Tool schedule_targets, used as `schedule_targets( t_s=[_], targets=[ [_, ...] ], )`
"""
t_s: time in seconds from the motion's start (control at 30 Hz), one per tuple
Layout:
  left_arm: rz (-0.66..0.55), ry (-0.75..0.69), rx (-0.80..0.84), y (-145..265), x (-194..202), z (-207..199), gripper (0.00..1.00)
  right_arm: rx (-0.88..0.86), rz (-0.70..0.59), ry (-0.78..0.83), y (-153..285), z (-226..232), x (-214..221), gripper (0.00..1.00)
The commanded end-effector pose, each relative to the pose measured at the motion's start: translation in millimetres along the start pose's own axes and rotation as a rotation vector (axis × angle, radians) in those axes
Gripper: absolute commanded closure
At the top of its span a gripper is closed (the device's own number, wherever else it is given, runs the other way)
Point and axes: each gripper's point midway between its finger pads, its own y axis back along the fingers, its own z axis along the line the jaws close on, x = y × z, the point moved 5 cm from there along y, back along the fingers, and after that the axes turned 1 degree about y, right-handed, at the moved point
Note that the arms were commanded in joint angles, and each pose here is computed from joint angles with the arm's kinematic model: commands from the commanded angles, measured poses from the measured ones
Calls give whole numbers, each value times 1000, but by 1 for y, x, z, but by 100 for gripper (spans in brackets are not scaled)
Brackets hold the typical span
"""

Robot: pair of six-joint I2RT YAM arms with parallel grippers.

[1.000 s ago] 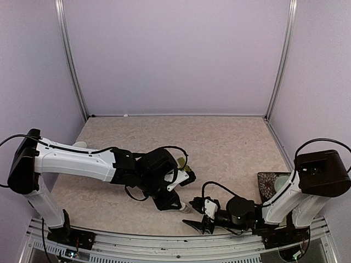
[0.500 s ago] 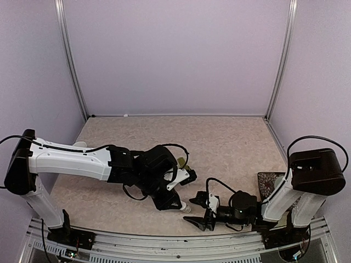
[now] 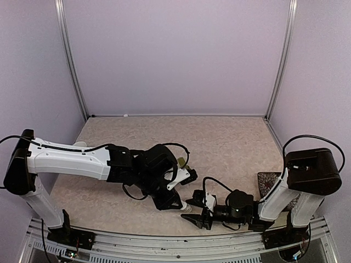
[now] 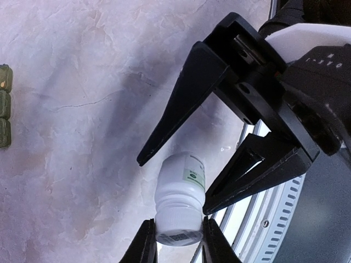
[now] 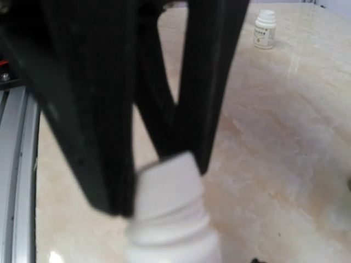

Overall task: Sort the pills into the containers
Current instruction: Screw the lid of the pill bottle onto the pill bottle.

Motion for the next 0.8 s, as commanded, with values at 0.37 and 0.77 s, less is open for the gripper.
schedule_targets(
  t_s=[0.37, 0.77],
  targets=[
    [-37, -30, 33, 13, -9, -12, 93, -8, -2, 11, -7, -1, -3, 58],
    [-27, -53, 78, 14, -8, -17, 92, -74, -6, 11, -6, 8, -21, 82]
  ],
)
